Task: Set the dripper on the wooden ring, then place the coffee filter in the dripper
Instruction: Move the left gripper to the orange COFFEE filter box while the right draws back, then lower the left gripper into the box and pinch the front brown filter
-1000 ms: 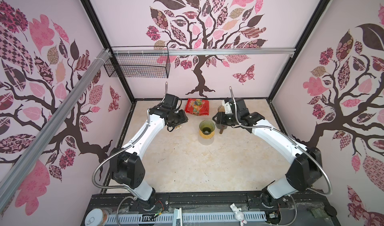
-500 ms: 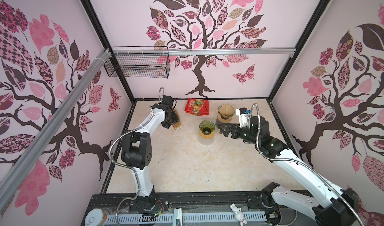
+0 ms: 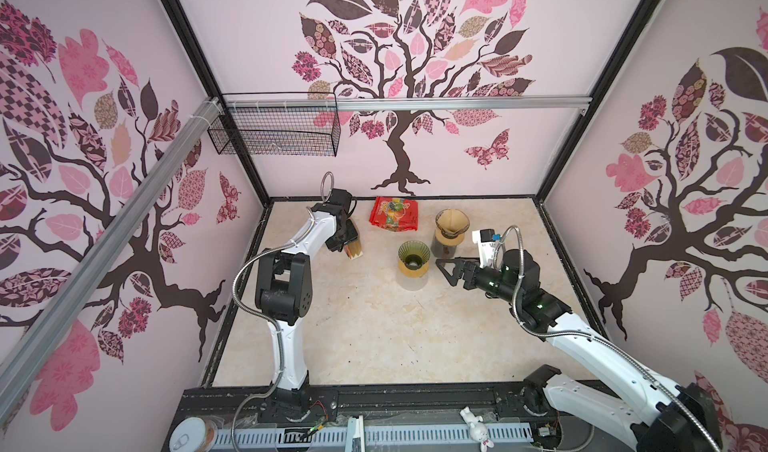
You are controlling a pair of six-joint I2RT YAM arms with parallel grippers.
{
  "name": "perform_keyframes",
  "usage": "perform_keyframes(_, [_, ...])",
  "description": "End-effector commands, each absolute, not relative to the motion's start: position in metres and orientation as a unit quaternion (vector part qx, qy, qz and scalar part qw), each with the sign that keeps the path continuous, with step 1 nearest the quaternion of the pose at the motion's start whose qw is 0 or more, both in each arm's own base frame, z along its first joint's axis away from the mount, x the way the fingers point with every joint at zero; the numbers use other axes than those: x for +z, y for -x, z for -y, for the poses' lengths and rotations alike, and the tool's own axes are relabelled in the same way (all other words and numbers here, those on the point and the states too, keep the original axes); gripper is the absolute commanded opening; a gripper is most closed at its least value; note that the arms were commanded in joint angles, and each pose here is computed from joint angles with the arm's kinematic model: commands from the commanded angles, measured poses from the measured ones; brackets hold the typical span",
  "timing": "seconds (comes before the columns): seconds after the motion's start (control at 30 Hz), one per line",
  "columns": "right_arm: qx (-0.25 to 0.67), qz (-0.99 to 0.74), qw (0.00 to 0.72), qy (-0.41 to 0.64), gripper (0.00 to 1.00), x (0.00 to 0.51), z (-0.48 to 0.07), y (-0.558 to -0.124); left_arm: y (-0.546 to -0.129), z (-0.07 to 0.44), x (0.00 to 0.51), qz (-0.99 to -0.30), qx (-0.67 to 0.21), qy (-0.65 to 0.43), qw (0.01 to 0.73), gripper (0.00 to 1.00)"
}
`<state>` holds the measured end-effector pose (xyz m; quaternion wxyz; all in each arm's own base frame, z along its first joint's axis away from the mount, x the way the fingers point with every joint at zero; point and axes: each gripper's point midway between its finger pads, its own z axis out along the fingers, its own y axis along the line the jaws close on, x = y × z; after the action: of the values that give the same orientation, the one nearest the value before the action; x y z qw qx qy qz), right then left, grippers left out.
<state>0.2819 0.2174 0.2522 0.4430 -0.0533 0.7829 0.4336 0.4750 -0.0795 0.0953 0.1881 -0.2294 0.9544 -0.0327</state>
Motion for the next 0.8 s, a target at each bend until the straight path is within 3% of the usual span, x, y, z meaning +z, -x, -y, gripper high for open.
perform_keyframes(0.0, [0.440,-0.766,0.466,0.051,1.00,0.266,-0.217,-0.283,-0.486,0.070,0.101,-0.952,-0.015,0.231,0.202,0.51])
perform_keyframes(0.53, [0.430,-0.781,0.452,0.033,1.00,0.248,-0.217,-0.291,-0.474,0.045,0.101,-0.952,0.000,0.238,0.193,0.51])
perform_keyframes(0.77, [0.426,-0.783,0.452,0.032,1.00,0.247,-0.216,-0.292,-0.462,0.054,0.149,-0.946,-0.044,0.219,0.235,0.50])
